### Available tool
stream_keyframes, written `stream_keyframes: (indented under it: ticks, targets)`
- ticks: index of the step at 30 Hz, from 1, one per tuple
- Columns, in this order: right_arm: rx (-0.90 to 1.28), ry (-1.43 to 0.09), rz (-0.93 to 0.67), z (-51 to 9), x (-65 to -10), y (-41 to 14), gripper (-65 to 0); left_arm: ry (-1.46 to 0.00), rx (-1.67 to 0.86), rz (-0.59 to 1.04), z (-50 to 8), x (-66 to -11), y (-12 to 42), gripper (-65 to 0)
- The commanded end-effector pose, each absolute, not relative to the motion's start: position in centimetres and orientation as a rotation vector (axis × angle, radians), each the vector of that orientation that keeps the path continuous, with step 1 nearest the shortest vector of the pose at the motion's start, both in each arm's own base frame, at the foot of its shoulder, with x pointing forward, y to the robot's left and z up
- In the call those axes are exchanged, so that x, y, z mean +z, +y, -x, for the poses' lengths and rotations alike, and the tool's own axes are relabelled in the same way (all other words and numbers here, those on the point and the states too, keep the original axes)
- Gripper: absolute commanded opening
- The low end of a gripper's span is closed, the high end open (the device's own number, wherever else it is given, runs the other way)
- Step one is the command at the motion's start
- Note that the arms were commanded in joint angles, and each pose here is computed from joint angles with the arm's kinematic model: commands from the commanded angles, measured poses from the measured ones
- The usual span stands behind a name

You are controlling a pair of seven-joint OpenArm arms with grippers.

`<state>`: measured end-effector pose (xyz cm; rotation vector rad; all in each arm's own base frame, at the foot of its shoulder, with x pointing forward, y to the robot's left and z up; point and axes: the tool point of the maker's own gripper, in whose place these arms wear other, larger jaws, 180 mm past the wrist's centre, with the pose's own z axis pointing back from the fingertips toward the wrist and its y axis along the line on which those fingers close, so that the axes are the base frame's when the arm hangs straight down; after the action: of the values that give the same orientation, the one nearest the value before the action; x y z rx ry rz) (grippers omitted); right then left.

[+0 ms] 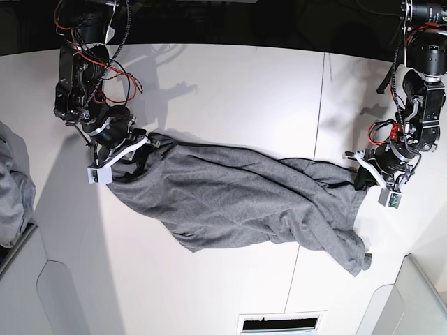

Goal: Layout the t-shirt on the table in an organized manner, then fold the t-shirt properly
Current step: 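Lift and stretch the shirt between the grippers, then lay it down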

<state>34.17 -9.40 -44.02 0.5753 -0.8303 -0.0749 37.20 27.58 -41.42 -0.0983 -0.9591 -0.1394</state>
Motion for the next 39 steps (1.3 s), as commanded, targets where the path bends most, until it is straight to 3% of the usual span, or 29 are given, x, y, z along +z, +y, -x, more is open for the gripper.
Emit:
stream_keyframes:
  ticks: [1,7,10,11,12,23,24,25,27,28,34,39]
  targets:
    - [-0.044,-0.930,-0.580,-36.2,-40.8,-10.0,-65.0,-1.047,-0.123,0.066,-39.2,-38.4,29.3,-65.0]
    - [0.100,-1.008,-0.492,-37.3,-34.8,-11.7,-65.0,-1.086,-0.103,0.040,-40.0,-36.0,31.8,-65.0]
    - [0.109,-1.036,-0.495,-37.5,-33.4,-12.2,-65.0,-1.072,-0.100,0.046,-39.7,-36.5,31.6,-36.4]
    - [0.108,-1.039,-0.498,-37.5,-33.3,-12.2,-65.0,-1.071,-0.097,0.054,-39.7,-36.7,31.3,-30.8]
    - [0.107,-1.038,-0.499,-37.5,-33.4,-12.1,-65.0,-1.068,-0.094,0.061,-39.7,-36.9,30.9,-29.5]
    - [0.088,-0.976,-0.504,-35.2,-35.7,-12.0,-65.0,-0.929,-0.067,0.090,-37.2,-44.3,27.6,-30.2]
    - [0.088,-0.974,-0.505,-35.2,-35.7,-12.0,-65.0,-0.927,-0.064,0.093,-37.2,-44.5,27.5,-33.3]
    - [0.088,-0.974,-0.504,-35.2,-35.7,-12.0,-65.0,-0.927,-0.064,0.093,-37.2,-44.5,27.5,-40.3]
    - [0.087,-0.978,-0.505,-35.2,-35.7,-12.0,-65.0,-0.928,-0.065,0.090,-37.2,-44.4,27.6,-60.9]
    - [0.086,-0.984,-0.505,-35.3,-35.6,-12.1,-65.0,-0.929,-0.069,0.085,-37.2,-44.2,27.9,-65.0]
    - [0.075,-1.058,-0.557,-36.1,-32.9,-12.4,-65.0,-1.038,-0.150,0.097,-38.3,-38.2,30.3,-65.0]
    - [0.121,-1.155,-0.471,-36.5,-29.2,-15.2,-65.0,-1.086,-0.272,0.054,-38.3,-31.5,30.9,-65.0]
